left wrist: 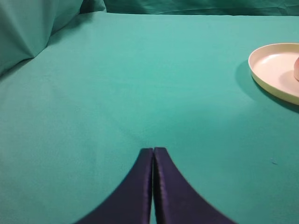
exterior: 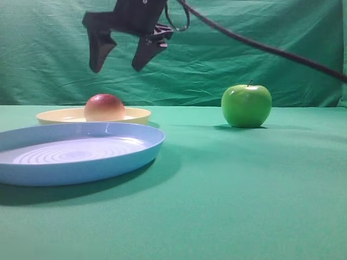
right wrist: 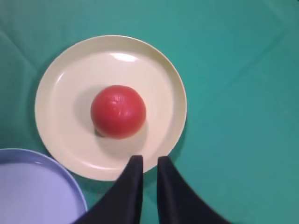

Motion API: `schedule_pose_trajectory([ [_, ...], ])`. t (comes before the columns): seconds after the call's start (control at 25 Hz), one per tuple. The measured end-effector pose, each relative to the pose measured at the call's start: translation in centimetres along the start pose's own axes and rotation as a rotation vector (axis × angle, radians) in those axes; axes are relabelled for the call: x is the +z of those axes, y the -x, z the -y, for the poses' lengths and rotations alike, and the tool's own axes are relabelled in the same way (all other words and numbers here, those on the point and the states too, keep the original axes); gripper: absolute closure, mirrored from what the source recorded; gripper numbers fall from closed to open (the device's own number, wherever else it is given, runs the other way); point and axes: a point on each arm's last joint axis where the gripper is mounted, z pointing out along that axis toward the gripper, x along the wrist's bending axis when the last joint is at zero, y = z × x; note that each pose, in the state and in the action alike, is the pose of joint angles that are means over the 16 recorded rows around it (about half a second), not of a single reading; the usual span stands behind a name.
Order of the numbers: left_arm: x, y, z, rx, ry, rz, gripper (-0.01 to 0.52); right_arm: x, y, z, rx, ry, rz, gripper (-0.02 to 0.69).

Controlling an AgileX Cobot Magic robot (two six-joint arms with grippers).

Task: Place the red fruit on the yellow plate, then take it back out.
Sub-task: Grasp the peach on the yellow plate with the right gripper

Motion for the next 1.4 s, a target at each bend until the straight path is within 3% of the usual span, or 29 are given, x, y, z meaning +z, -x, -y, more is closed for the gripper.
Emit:
schedule_pose_trajectory([
  [0.16,0.0,0.0,0.0,0.0,0.0,0.0,0.514,-4.9,0.1,-0.1,0.038,-0.007,0.026,0.593],
  [0.32,0.0,0.0,0.0,0.0,0.0,0.0,0.514,-9.8,-0.1,-0.1,0.075,0.02,0.055,0.657],
  [0.76,0.0,0.0,0.0,-0.001,0.0,0.0,0.514,-20.0,-1.7,2.6,0.134,0.095,0.091,0.665],
  [1.12,0.0,0.0,0.0,-0.002,0.0,0.0,0.514,-23.6,-3.1,6.5,0.2,0.085,0.102,0.665],
  [1.4,0.0,0.0,0.0,-0.002,0.0,0.0,0.514,-26.5,-3.6,9.3,0.232,0.104,0.167,0.665],
])
